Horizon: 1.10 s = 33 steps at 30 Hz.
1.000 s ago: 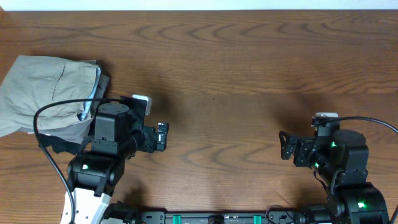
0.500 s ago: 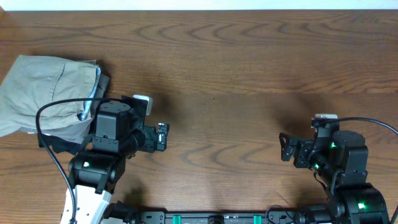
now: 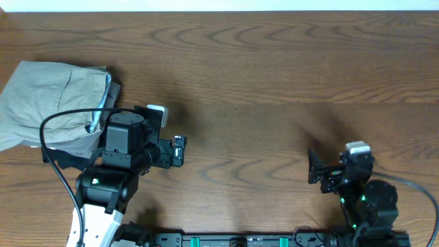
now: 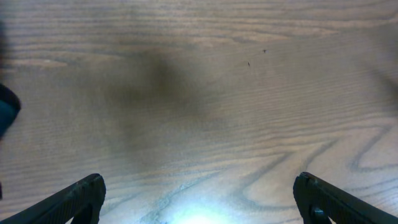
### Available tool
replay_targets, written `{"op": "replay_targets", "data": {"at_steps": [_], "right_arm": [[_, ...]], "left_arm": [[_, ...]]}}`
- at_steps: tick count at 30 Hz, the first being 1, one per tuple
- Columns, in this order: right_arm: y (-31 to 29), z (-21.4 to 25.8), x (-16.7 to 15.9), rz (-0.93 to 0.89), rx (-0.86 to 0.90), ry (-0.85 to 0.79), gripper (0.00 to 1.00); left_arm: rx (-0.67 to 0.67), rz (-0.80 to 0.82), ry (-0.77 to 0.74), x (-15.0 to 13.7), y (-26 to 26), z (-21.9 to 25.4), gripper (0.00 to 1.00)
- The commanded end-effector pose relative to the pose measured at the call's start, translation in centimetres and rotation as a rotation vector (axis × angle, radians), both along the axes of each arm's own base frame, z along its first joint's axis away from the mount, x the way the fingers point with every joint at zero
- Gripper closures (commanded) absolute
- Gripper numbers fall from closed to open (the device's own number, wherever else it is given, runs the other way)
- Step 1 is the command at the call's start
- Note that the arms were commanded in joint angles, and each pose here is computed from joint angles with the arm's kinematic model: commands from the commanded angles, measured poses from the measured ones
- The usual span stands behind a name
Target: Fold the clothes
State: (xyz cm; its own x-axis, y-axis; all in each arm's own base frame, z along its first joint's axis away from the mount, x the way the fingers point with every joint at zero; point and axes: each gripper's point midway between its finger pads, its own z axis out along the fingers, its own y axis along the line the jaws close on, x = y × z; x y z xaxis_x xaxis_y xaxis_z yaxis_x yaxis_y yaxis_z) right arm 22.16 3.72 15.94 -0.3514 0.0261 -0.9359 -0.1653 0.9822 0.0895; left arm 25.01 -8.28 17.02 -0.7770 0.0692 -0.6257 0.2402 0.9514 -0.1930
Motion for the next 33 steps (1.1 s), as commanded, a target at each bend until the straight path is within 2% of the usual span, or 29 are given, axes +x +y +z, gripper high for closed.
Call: {"op": "replay_targets", "data": {"at_steps": [1,12,18,33], "right_arm": [[-0.5,-0.2,0.2,-0.014,-0.032,-0.1,0.01],[-0.6,1.1,2.3,0.0,-0.168,-0.362,0.01],[-0.6,0.3,2.3,0.013,-0.237,-0.341,0.01],[-0.7,-0.1,2.3,-0.002,-0.195,-0.317,0.01]], "left_arm": [[0.012,-0.001,-0.003,0.1,0.1,-0.1,0.02],[0.012,-0.001,-0.003,0.1,0.2,-0.1,0.02],[0.012,-0.001,-0.003,0.0,0.1,-0.1,0.02],[0.012,-0.001,-0.003,0.1,0.2,-0.1,0.02]]}}
